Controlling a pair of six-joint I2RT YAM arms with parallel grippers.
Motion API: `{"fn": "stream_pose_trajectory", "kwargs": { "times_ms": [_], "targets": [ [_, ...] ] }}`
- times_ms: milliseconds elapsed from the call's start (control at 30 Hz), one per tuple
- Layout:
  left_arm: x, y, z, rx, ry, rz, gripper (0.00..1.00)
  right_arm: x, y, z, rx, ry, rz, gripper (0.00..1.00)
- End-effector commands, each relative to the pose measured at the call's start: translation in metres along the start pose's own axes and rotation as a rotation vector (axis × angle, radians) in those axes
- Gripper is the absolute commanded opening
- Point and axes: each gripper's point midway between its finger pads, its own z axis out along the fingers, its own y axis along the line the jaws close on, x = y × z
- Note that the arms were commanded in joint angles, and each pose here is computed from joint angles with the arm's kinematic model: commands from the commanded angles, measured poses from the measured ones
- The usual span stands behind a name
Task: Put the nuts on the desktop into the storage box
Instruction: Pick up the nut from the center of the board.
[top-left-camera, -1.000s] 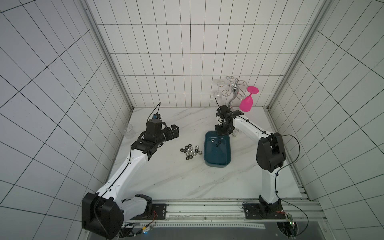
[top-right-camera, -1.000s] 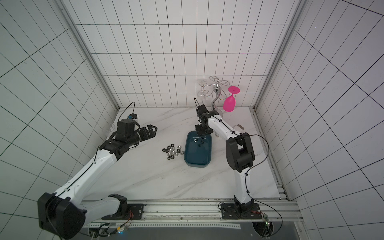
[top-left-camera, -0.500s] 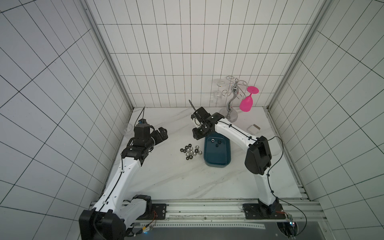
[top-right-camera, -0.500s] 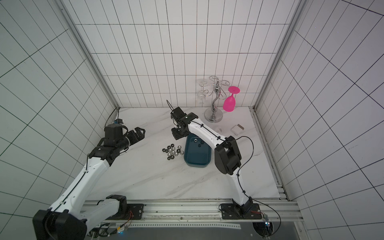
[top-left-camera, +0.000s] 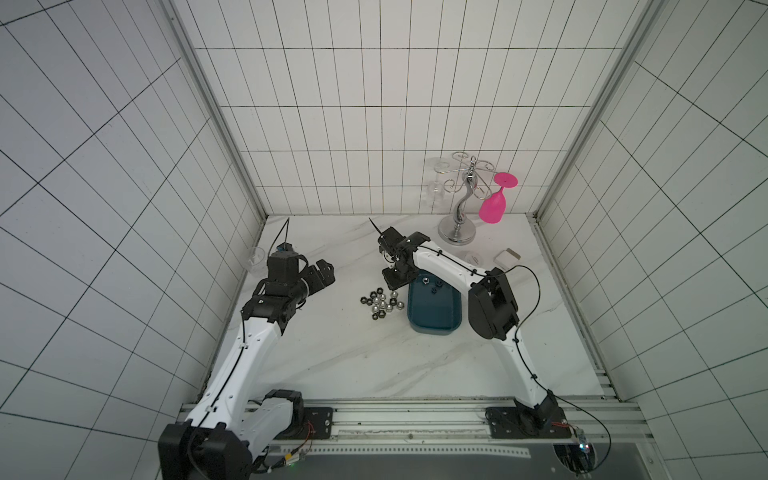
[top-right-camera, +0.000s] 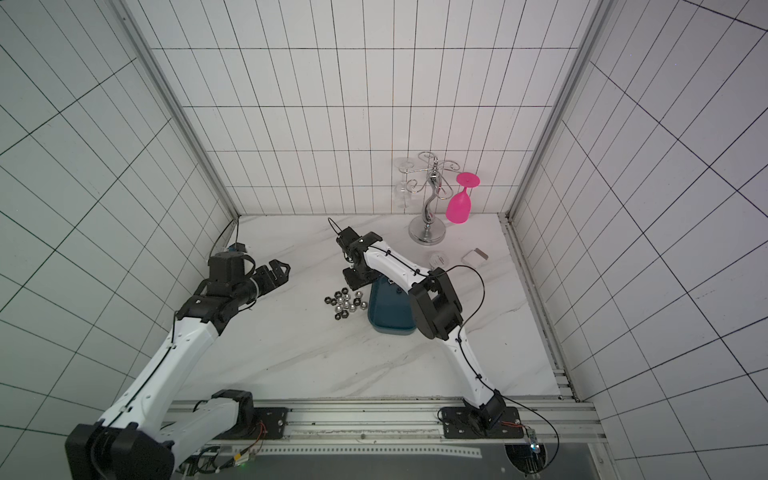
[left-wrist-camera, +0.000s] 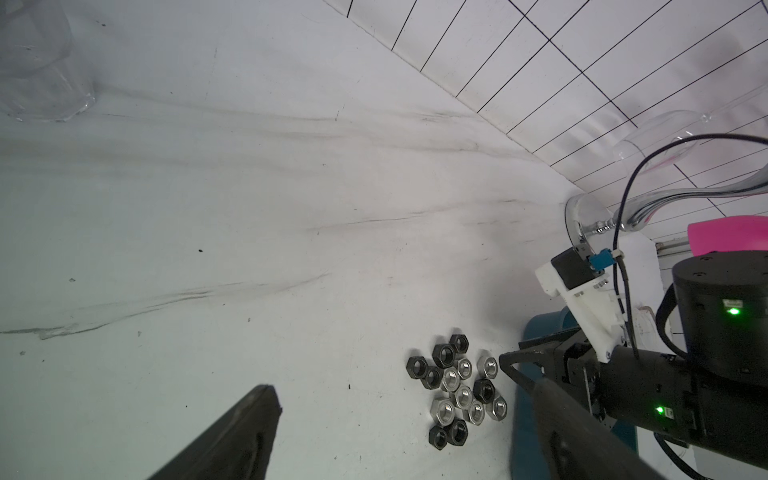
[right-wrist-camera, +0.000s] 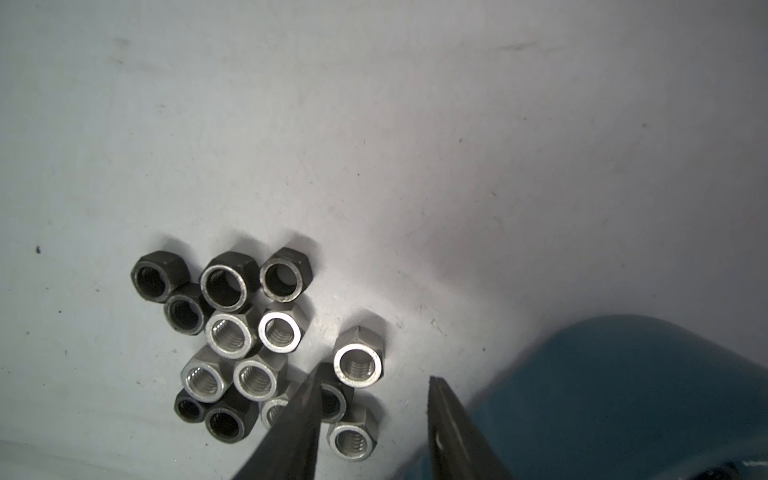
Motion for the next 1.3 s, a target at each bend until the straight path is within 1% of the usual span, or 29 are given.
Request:
{"fn": "stream_pose_trajectory", "kwargs": {
  "times_ms": [0,367,433,533,667,733,800,867,967,1033,1133,1200,1267],
  "targets": [
    [-0.001,0.001,-0.002,0.002,-0.007,0.018,0.99,0.014,0.002,0.016,0.029,0.069,-0.024,0.45],
    [-0.001,0.004,-0.004,-0.006,-0.011,0.027,0.99,0.017,0.005,0.030,0.051,0.099,-0.048,0.44],
    [-0.002,0.004,-0.005,-0.007,-0.014,0.029,0.99,0.020,0.004,0.032,0.056,0.111,-0.050,0.42],
    [-0.003,0.005,-0.006,-0.010,-0.015,0.029,0.99,0.023,0.004,0.034,0.061,0.123,-0.052,0.36],
    [-0.003,0.006,-0.007,-0.011,-0.014,0.029,0.98,0.024,0.003,0.036,0.069,0.130,-0.052,0.34],
    [-0.003,0.006,-0.008,-0.011,-0.016,0.031,0.99,0.021,0.004,0.032,0.067,0.118,-0.053,0.29],
    [-0.004,0.006,-0.009,-0.011,-0.020,0.031,0.99,0.014,0.005,0.021,0.065,0.082,-0.048,0.25],
    [-0.004,0.006,-0.009,-0.009,-0.020,0.031,0.99,0.001,0.011,0.004,0.035,0.014,-0.046,0.24],
    [-0.006,0.003,-0.010,0.001,-0.021,0.027,0.98,-0.023,0.019,-0.035,-0.015,-0.112,-0.031,0.24],
    [-0.007,-0.001,-0.011,0.016,-0.019,0.028,0.99,-0.035,0.017,-0.065,-0.030,-0.190,-0.009,0.24],
    [-0.007,-0.008,-0.012,0.049,-0.009,0.037,0.98,-0.040,-0.004,-0.098,-0.038,-0.249,0.061,0.24],
    [-0.006,-0.014,-0.012,0.080,-0.001,0.044,0.98,-0.033,-0.027,-0.109,-0.027,-0.254,0.115,0.24],
    [-0.005,-0.022,-0.011,0.116,0.009,0.051,0.98,-0.020,-0.052,-0.112,0.002,-0.241,0.163,0.24]
  ]
}}
